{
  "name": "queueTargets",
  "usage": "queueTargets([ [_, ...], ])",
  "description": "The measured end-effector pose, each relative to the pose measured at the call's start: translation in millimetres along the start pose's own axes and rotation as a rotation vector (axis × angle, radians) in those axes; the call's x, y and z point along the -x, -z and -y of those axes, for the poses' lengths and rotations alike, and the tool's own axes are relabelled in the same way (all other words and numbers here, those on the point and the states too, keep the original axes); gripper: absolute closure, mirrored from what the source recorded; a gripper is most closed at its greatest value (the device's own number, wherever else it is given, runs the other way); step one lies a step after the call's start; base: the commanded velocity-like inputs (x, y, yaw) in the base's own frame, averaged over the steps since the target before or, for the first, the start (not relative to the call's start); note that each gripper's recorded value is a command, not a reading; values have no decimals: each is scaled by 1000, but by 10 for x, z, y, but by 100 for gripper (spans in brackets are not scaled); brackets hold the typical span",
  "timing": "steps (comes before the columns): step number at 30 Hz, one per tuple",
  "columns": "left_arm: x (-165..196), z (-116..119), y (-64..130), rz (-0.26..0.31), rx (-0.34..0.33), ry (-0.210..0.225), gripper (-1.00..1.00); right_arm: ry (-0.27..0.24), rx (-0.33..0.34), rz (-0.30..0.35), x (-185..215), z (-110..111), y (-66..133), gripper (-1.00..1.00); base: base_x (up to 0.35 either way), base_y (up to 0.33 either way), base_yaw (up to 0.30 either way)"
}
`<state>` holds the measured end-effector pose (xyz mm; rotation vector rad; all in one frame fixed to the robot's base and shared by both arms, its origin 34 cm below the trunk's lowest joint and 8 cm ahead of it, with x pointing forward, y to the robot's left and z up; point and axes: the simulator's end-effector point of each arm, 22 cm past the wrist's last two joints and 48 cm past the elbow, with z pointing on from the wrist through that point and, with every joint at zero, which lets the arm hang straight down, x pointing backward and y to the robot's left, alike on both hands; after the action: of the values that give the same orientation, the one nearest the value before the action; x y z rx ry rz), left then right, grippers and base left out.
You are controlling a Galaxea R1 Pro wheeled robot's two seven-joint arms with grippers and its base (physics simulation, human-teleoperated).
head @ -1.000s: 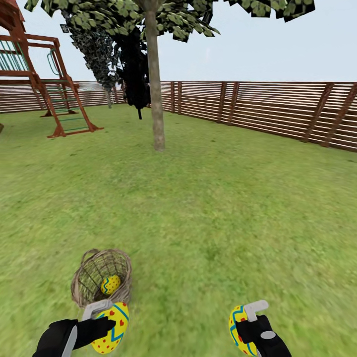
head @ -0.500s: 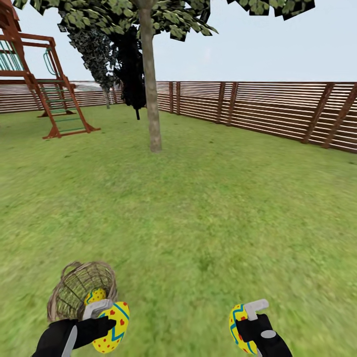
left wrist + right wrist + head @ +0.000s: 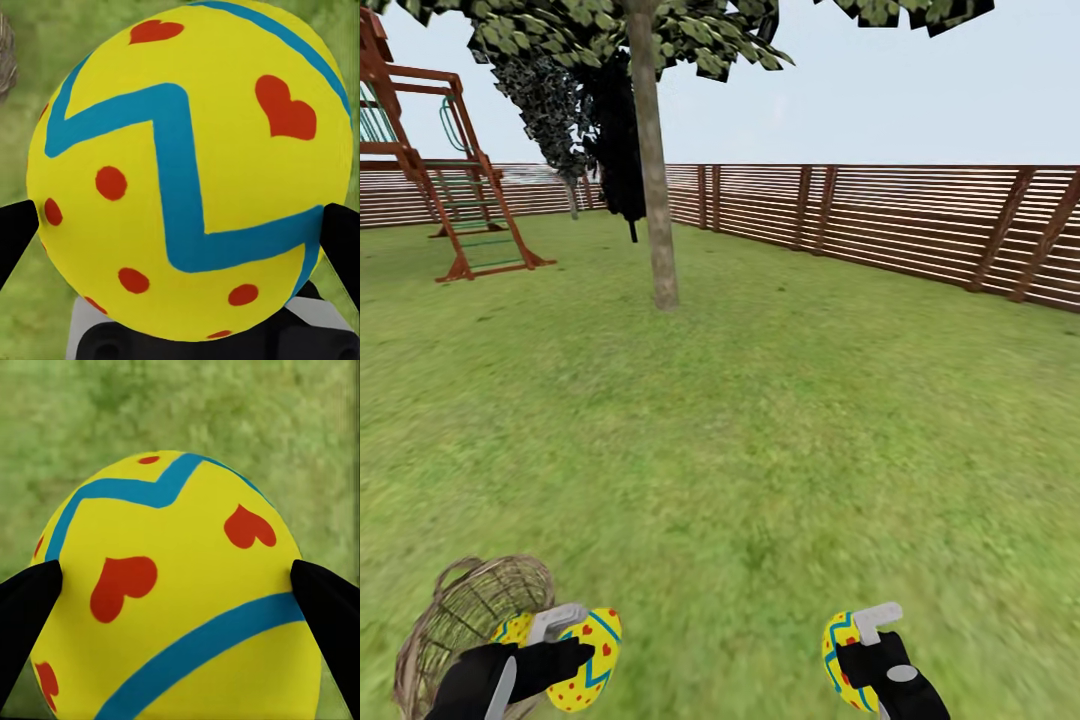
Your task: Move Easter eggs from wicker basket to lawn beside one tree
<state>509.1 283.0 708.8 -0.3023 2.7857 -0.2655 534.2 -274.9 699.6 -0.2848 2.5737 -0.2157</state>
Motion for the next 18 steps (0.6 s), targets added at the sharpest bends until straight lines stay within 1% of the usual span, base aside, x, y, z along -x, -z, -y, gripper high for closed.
queueTargets([
  [6,2,7,1,1,-4,3,100,1,-1,-1,-3,2,0,100,266,-238,26],
  [9,1,6,1,1,-4,3,100,1,-1,-2,-4,2,-1,100,266,-238,146],
  [14,0,4,1,0,-3,2,100,0,0,-2,-3,0,0,100,266,-238,233],
  [18,1,3,0,0,-2,2,100,-4,0,-2,-3,10,0,100,266,-239,53],
])
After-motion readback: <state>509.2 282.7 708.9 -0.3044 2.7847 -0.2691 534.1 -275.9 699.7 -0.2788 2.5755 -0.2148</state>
